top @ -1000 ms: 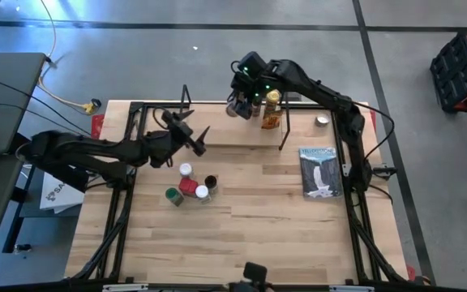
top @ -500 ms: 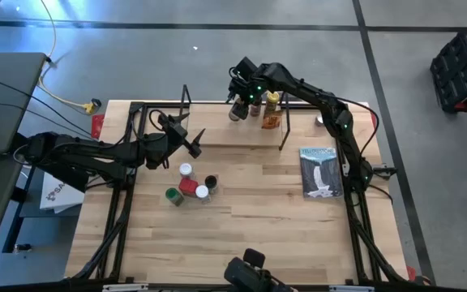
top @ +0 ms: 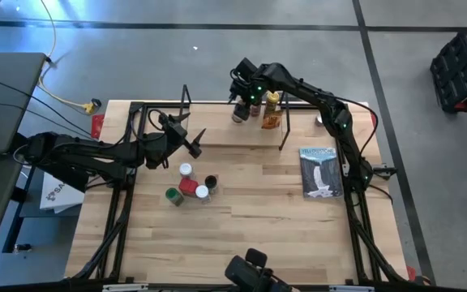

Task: Shelf spices
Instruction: Put the gold seasoning bottle on the shelf, then put the green seasoning bottle on the shelf

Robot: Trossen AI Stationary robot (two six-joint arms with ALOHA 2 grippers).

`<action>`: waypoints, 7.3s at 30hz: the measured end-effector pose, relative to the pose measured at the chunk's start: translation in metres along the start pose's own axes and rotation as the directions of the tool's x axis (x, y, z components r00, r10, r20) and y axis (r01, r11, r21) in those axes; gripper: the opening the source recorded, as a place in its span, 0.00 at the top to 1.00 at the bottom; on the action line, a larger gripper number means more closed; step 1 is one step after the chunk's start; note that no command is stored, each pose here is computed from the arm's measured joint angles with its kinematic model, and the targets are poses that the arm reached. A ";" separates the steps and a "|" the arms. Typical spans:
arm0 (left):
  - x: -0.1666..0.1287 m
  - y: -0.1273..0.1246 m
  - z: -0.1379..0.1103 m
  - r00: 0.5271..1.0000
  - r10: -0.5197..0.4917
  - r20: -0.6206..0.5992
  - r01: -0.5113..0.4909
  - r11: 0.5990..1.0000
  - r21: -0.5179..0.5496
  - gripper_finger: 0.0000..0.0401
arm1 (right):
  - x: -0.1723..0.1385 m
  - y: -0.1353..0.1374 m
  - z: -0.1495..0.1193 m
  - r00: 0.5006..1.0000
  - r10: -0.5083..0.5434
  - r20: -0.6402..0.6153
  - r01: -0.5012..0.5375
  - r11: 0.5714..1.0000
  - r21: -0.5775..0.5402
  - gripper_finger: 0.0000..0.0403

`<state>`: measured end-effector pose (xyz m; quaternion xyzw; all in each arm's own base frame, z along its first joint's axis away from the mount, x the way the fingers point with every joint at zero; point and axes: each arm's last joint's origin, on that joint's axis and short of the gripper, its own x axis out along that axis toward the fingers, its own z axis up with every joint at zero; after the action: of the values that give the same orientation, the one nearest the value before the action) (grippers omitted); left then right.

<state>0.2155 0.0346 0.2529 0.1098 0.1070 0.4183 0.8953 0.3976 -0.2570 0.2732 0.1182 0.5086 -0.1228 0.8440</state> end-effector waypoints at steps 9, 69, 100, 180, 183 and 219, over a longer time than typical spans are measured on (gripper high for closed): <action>0.000 0.000 0.001 1.000 0.001 0.004 -0.001 1.000 -0.004 0.10 | 0.008 -0.001 -0.003 0.999 0.005 -0.036 -0.005 1.000 0.005 0.35; -0.002 -0.002 0.001 1.000 -0.019 0.010 0.019 1.000 -0.020 0.10 | -0.029 0.005 0.004 0.997 0.009 0.074 0.003 0.987 -0.159 0.98; -0.002 -0.002 0.001 1.000 -0.019 0.009 0.019 1.000 -0.019 0.10 | -0.012 0.000 0.011 0.985 -0.160 0.064 0.172 0.882 -0.439 1.00; -0.102 -0.073 -0.008 0.315 -0.307 -0.898 0.881 0.446 0.157 0.11 | 0.037 0.237 -0.236 0.856 0.272 0.439 -0.249 0.962 -0.112 1.00; -0.098 -0.072 -0.008 0.323 -0.305 -0.896 0.875 0.456 0.160 0.11 | 0.037 0.237 -0.236 0.856 0.272 0.439 -0.249 0.962 -0.112 1.00; -0.075 -0.067 0.026 0.149 -0.317 -0.937 0.805 0.589 -0.072 0.51 | 0.038 0.237 -0.236 0.857 0.273 0.437 -0.245 0.962 -0.121 1.00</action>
<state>0.2249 -0.0680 0.2655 0.0269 0.6862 -0.0140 0.7268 0.2966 0.0391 0.1503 0.1280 0.2825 -0.0167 0.9505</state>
